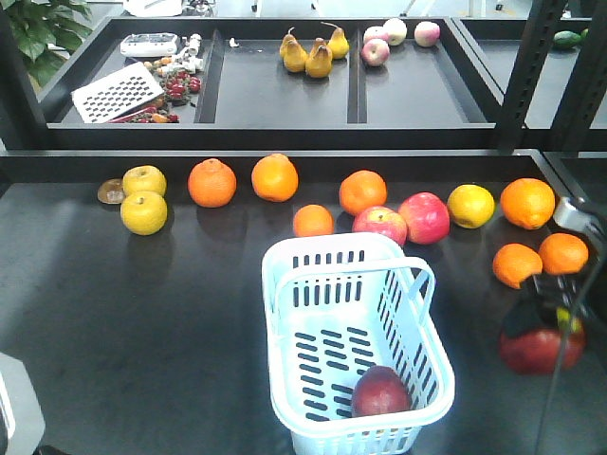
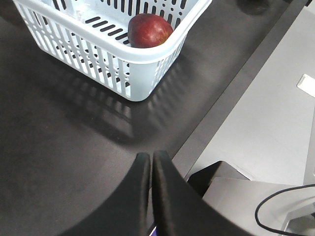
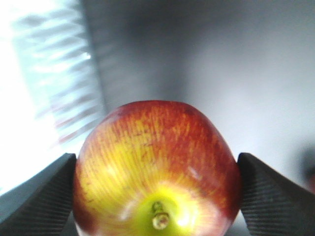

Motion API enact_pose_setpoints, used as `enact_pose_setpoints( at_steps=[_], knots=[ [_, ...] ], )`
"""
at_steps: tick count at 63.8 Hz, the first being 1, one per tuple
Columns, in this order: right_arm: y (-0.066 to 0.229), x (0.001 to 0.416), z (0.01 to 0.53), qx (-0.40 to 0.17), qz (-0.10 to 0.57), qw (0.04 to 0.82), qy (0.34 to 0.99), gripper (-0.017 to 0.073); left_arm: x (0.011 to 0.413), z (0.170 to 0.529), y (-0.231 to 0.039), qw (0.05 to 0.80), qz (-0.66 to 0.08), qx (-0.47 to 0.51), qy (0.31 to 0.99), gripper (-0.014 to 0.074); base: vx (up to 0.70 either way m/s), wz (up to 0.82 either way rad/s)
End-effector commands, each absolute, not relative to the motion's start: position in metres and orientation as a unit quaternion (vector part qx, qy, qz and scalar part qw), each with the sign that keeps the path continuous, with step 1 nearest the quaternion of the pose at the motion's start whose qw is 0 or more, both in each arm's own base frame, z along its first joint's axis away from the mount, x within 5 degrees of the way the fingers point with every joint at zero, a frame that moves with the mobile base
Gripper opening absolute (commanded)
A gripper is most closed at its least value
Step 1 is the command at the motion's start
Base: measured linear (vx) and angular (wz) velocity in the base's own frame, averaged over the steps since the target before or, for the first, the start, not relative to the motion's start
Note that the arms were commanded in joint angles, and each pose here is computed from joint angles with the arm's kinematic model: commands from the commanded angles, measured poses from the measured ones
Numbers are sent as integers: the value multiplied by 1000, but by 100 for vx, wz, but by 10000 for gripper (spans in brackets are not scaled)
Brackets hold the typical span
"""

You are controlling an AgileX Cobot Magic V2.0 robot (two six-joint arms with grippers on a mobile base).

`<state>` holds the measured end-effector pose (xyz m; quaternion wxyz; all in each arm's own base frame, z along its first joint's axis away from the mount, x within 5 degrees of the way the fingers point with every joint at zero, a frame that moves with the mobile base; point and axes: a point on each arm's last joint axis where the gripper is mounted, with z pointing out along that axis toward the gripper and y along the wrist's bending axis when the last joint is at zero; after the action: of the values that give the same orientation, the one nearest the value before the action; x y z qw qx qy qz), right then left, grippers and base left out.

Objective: Pick three apples into basket with both arms
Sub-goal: 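Carry the apple with the right gripper into the basket and release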

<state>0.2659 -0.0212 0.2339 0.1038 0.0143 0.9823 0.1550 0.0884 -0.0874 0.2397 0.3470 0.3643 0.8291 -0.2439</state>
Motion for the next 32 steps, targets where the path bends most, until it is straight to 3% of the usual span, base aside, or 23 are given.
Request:
enact_pose_setpoints(
  at_steps=[1,16,32],
  knots=[
    [-7,236,258,-8,193,166,967,-4,93,250,-89,374,-256,341,824,-6,0,0],
    [28,189,279,-63,286,266,918,-4,93,250,-89,374,-256,341,824,-6,0,0],
    [81,198,276,-119,327,295,890,-1,93,250,-89,374,-256,341,824,-6,0,0]
  ],
)
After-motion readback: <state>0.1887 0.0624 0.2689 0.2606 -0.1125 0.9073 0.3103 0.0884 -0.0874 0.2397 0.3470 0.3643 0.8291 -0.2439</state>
